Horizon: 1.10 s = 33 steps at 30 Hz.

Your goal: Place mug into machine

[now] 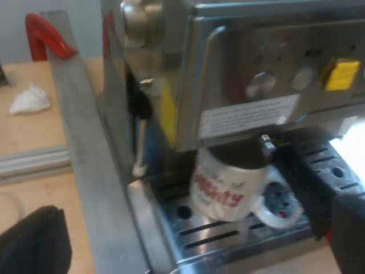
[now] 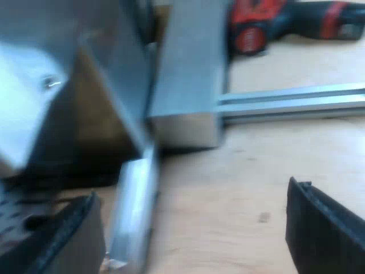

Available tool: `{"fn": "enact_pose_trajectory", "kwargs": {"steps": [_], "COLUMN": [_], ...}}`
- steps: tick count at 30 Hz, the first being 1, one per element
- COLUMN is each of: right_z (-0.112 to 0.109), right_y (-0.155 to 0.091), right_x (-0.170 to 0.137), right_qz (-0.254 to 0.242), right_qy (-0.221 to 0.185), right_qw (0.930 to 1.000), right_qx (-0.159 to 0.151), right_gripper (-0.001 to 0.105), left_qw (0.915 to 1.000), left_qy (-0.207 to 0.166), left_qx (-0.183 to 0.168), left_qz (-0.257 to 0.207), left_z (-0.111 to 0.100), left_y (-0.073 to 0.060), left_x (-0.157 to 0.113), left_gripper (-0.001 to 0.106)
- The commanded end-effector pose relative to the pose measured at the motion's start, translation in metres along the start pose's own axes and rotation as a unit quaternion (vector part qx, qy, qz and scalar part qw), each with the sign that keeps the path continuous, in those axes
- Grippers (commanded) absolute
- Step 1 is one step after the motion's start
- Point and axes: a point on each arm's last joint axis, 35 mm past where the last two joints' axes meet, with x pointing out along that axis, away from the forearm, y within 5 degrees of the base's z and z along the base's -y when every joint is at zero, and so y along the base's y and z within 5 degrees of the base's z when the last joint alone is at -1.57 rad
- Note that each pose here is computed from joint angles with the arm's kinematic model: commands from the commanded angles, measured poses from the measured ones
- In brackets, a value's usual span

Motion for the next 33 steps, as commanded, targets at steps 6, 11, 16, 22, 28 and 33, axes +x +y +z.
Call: {"fn": "enact_pose_trajectory", "kwargs": {"steps": [6,11,16,22,28,33], "right_z": [-0.033,-0.056,-0.077,-0.104,-0.116,-0.121], "right_y": [-0.001,0.011,0.020,0.029,0.031,0.031], "right_x": [-0.028,-0.060,-0.081,-0.092,-0.089,-0.084], "right_qz": [-0.045,-0.054,-0.060,-0.067,-0.065,-0.059], "right_qy": [-0.012,-0.040,-0.062,-0.088,-0.086,-0.068], "right_qw": [0.9989,0.9969,0.9948,0.9921,0.9927,0.9946], "right_qx": [-0.007,-0.040,-0.054,-0.059,-0.054,-0.051], "right_gripper": [0.069,0.069,0.069,0.069,0.069,0.069], "left_qw": [0.9988,0.9969,0.9917,0.9828,0.9926,0.9976], "left_qy": [-0.029,-0.062,-0.114,-0.166,-0.106,-0.047], "left_qx": [-0.010,0.035,0.056,0.079,0.055,0.037], "left_qz": [0.037,0.032,0.021,0.011,0.023,0.035], "left_z": [0.000,-0.015,-0.025,-0.040,-0.057,-0.070], "left_y": [0.009,-0.002,-0.011,-0.020,-0.016,-0.013], "left_x": [-0.019,-0.051,-0.076,-0.103,-0.102,-0.102], "left_gripper": [0.093,0.093,0.093,0.093,0.093,0.093]}}
